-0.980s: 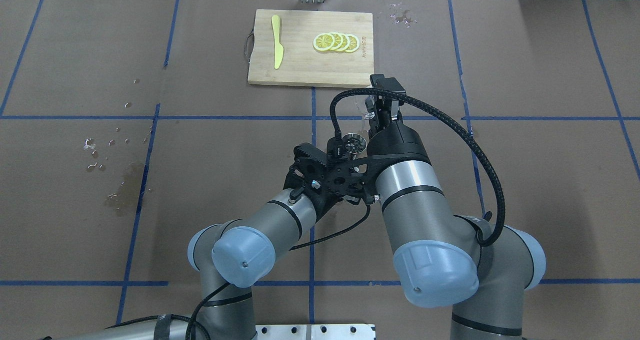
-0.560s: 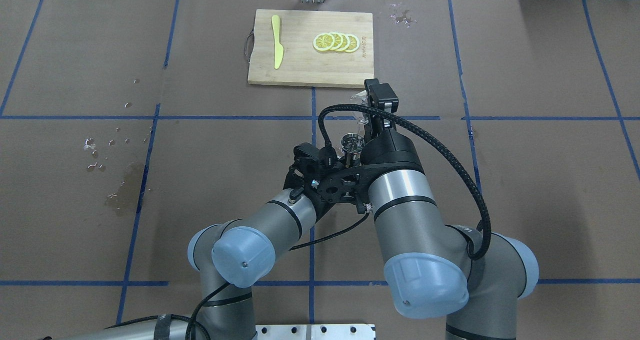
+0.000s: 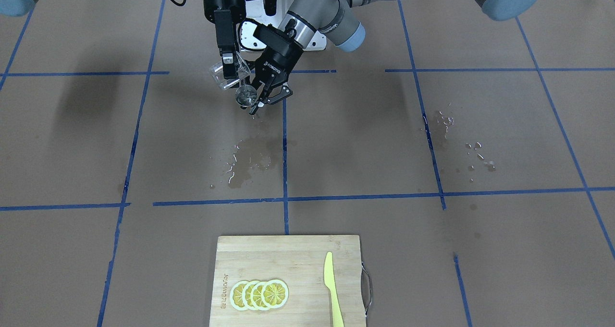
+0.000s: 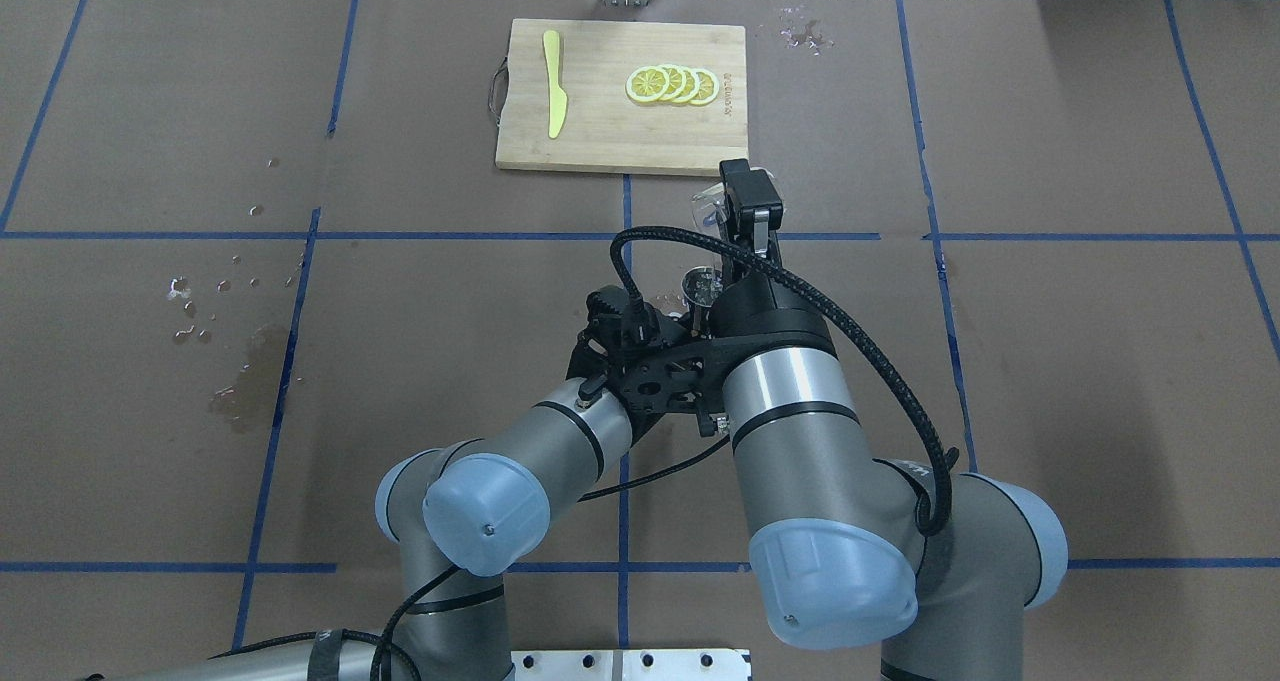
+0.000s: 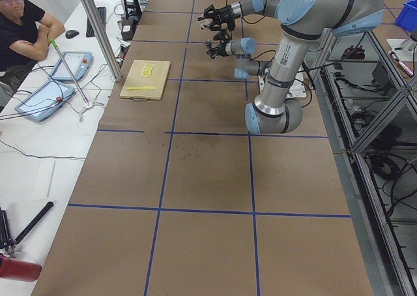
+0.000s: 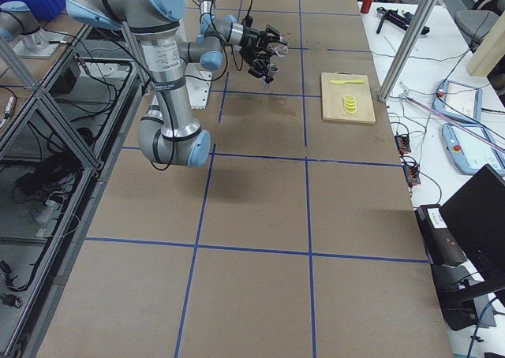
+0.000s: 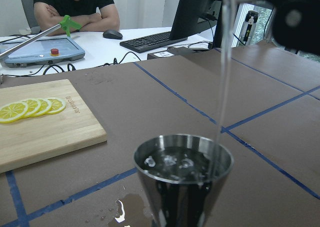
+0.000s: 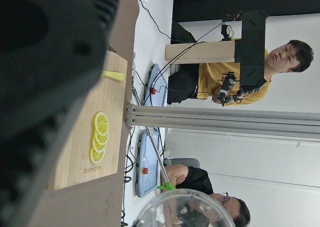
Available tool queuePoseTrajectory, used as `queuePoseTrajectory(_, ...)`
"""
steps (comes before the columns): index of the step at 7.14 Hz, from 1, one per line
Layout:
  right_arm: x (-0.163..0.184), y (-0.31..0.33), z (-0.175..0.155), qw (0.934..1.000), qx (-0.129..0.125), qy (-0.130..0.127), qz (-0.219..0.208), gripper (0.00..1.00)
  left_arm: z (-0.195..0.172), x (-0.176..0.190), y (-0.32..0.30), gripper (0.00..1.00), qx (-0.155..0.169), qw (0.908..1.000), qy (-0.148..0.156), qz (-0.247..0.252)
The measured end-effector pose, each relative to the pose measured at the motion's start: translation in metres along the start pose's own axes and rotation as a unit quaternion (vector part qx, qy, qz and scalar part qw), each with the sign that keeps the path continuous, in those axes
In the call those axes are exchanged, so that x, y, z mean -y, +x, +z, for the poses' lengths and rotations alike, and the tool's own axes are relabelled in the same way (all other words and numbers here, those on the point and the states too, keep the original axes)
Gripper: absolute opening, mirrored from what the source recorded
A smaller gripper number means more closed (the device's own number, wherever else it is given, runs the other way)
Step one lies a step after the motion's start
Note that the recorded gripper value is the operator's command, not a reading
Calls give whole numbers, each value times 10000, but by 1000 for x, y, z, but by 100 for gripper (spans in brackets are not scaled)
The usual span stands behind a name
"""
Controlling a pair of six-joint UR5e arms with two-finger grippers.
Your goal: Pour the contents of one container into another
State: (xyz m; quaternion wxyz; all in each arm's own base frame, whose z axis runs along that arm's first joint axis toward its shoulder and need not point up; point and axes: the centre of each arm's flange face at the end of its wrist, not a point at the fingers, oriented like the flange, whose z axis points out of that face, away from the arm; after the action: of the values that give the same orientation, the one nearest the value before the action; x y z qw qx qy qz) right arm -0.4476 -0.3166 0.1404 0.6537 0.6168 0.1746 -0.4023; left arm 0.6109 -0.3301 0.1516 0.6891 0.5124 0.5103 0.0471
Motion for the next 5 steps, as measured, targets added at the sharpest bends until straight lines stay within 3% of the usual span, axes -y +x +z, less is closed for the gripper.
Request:
queuePoseTrajectory(3,-1,13,-6,9997,-51,72,228,0,-1,-1,0,0,-8,10000,10,-25)
queuePoseTrajectory(5,-1,27,-11,9981,-91,131,594,0,-2,0,-1,0,-35,10000,49,-64)
